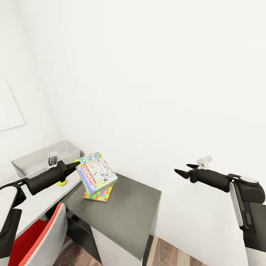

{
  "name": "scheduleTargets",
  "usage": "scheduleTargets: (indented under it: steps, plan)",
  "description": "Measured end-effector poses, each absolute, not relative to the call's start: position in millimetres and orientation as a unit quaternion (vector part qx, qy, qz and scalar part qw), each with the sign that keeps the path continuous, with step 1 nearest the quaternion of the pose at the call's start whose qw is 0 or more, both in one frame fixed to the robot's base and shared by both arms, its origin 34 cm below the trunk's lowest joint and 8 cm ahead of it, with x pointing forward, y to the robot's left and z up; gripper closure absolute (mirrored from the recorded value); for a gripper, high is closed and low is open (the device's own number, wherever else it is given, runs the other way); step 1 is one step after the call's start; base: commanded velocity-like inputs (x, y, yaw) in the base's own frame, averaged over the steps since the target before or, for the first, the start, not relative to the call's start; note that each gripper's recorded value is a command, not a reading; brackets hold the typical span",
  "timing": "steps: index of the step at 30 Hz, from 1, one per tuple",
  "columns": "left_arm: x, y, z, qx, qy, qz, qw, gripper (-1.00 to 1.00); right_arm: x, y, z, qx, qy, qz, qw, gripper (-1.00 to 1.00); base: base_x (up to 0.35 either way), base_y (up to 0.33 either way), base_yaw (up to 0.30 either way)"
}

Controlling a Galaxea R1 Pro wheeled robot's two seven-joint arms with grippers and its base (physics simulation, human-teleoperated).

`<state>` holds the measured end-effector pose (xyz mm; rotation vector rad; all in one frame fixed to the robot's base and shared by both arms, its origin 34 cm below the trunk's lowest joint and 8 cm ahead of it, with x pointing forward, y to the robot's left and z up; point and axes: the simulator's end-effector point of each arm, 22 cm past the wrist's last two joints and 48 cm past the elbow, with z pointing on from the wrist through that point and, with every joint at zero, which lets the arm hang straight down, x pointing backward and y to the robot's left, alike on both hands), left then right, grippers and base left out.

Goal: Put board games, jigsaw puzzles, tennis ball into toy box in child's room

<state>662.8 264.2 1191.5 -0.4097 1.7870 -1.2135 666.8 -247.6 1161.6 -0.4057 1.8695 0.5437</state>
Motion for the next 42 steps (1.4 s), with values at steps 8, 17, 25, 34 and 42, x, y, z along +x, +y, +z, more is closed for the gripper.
scheduleTargets:
  steps: [8, 17, 25, 34, 42]
  plan:
    - [663, 263, 1194, -0.164, 0.722, -0.494, 0.455, 1.0, 667, -248, 1162, -0.171, 0.788, 0.228, 0.545, -1.0, 0.003, 0.033, 0.296]
    - [703, 202, 1311, -0.115, 0.705, -0.532, 0.454, 1.0, 668, -248, 1163, -0.172, 0.788, 0.228, 0.546, -1.0, 0.0, 0.002, 0.274]
    - [712, 206, 1300, -0.129, 0.746, -0.491, 0.43, 1.0, 670, -248, 1158, -0.171, 0.79, 0.228, 0.543, -1.0, 0.001, 0.188, 0.236]
    - [713, 214, 1297, -0.132, 0.751, -0.482, 0.431, 1.0, 670, -249, 1157, -0.172, 0.79, 0.227, 0.543, -1.0, 0.12, 0.329, 0.077]
    - [714, 215, 1293, -0.131, 0.755, -0.478, 0.429, 1.0, 670, -251, 1156, -0.172, 0.791, 0.227, 0.542, -1.0, 0.176, 0.287, 0.004]
